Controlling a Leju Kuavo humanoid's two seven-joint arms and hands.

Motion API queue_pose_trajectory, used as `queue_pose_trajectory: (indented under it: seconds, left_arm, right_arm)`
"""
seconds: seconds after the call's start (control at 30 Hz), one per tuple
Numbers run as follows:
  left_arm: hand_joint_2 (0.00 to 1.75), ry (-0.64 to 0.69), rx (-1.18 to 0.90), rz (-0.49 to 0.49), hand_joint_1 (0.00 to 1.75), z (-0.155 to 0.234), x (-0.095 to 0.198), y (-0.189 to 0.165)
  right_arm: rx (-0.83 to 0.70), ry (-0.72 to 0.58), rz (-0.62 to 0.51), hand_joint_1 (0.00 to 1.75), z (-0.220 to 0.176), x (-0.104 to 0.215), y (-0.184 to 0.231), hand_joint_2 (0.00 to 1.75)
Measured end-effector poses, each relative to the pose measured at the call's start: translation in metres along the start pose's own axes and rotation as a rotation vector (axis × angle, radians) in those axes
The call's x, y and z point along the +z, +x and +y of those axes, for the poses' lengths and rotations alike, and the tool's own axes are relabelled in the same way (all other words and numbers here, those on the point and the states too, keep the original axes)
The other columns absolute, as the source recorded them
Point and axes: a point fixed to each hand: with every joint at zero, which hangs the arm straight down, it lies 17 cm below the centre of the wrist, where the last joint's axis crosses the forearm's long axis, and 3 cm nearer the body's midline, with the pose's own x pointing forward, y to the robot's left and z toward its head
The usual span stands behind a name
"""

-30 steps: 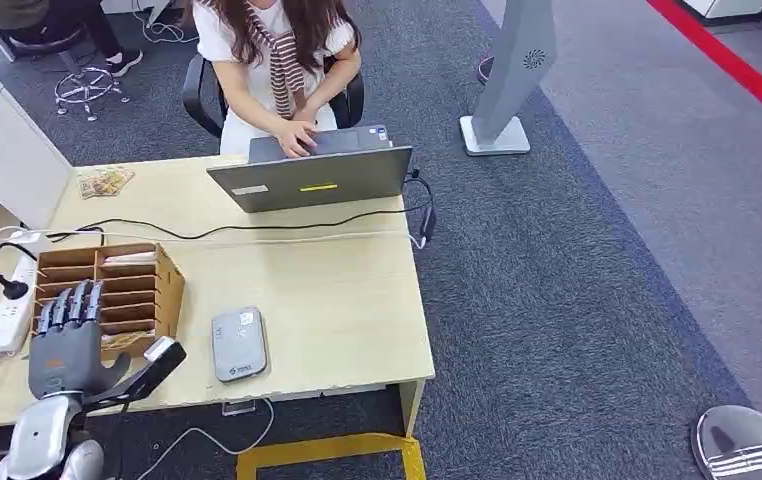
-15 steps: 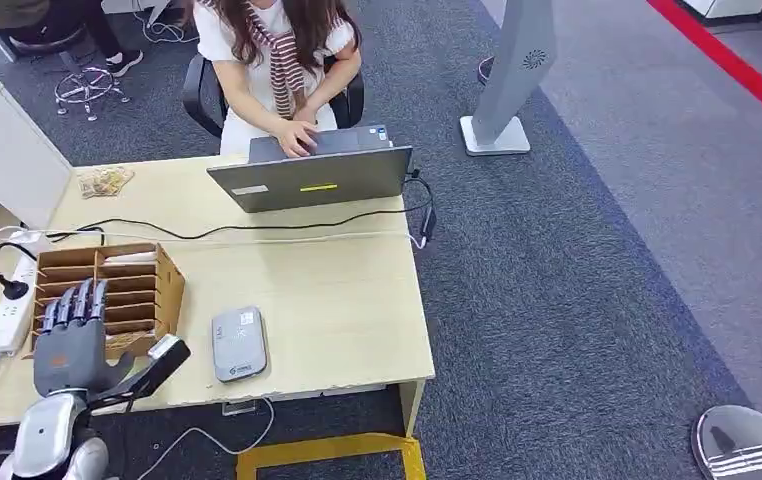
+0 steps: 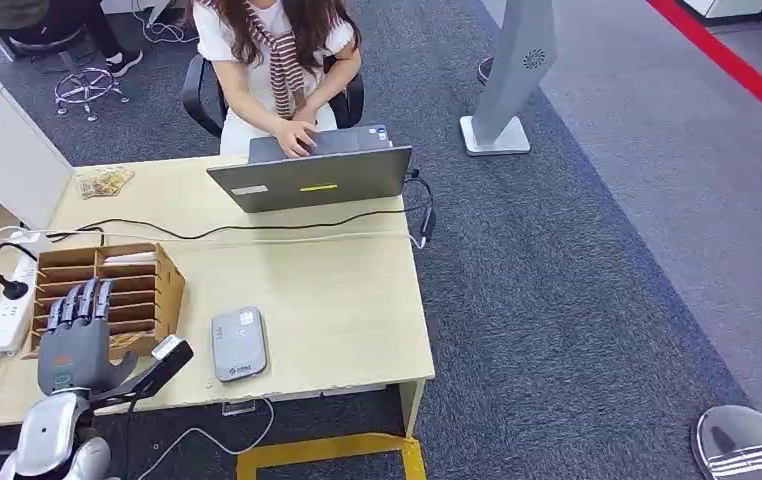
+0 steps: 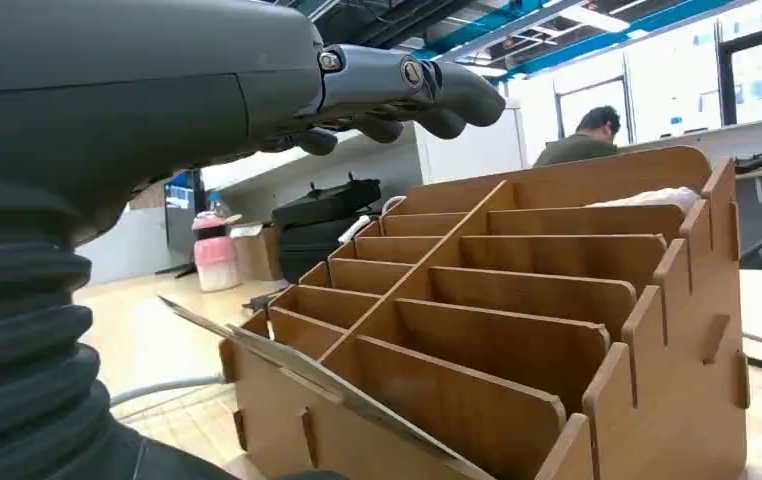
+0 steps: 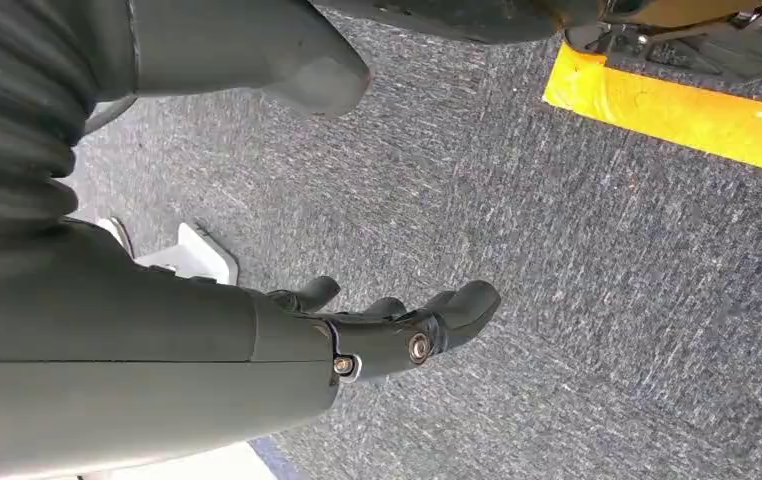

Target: Pass the card to the sensor for recognition and then transmit it.

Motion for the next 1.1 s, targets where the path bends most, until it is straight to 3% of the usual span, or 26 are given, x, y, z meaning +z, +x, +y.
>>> queue_pose_trajectory:
  seconds: [0.1, 0.13, 1.1]
  left_arm:
    - [1.75, 0.000, 0.003, 0.008, 0.00, 0.0000, 0.0000, -0.0015]
    - [1.75, 0.000, 0.003, 0.010, 1.75, 0.0000, 0.0000, -0.0018]
    - [1.75, -0.037, 0.079, 0.014, 1.75, -0.0074, 0.0020, -0.0014]
  right_arm:
    - [0.000, 0.000, 0.002, 0.00, 0.0001, 0.0000, -0.0002, 1.75]
    - [0.000, 0.000, 0.002, 0.00, 0.0001, 0.0000, -0.0004, 1.75]
    - [0.009, 0.008, 0.000, 0.00, 0.0009, 0.0000, -0.0005, 1.75]
